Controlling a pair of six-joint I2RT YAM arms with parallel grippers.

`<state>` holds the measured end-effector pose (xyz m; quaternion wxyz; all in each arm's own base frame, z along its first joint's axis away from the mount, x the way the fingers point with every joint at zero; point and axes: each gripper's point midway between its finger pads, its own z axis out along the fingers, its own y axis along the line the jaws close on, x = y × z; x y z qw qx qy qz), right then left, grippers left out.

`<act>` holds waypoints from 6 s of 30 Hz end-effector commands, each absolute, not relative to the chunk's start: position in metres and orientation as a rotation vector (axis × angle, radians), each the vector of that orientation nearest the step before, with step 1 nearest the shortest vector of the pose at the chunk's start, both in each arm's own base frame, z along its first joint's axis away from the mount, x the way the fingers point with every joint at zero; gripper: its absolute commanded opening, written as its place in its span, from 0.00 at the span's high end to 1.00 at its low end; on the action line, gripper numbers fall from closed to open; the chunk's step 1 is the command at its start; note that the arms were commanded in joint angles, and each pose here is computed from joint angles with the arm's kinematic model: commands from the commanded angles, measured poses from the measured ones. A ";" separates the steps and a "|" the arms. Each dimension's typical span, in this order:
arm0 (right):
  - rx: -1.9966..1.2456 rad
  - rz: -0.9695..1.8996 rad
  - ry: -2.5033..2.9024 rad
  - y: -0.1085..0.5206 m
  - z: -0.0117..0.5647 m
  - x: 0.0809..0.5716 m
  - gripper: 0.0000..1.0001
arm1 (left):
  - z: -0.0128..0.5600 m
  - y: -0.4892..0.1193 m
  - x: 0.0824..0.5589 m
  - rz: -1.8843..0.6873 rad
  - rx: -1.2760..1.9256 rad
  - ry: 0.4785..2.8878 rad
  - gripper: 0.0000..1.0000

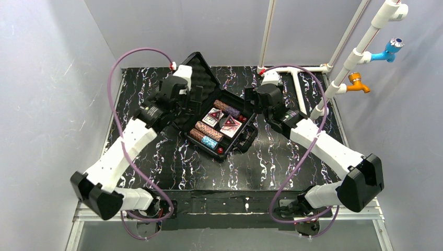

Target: Pack up texas hold em set

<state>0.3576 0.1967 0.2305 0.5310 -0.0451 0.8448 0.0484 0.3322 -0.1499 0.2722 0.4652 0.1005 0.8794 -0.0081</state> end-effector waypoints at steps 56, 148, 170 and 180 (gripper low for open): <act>-0.113 0.096 2.315 0.180 0.134 0.304 0.00 | 0.176 0.029 0.469 -0.838 -0.618 2.326 0.46; -0.422 0.784 2.110 0.407 0.249 0.344 0.63 | 0.219 -0.156 0.398 -1.049 0.110 2.467 0.49; -0.360 0.767 2.241 0.364 0.187 0.301 0.63 | 0.179 -0.192 0.361 -0.964 0.183 2.636 0.49; -0.350 0.722 2.294 0.347 0.162 0.289 0.63 | 0.155 -0.208 0.340 -0.951 0.201 2.692 0.49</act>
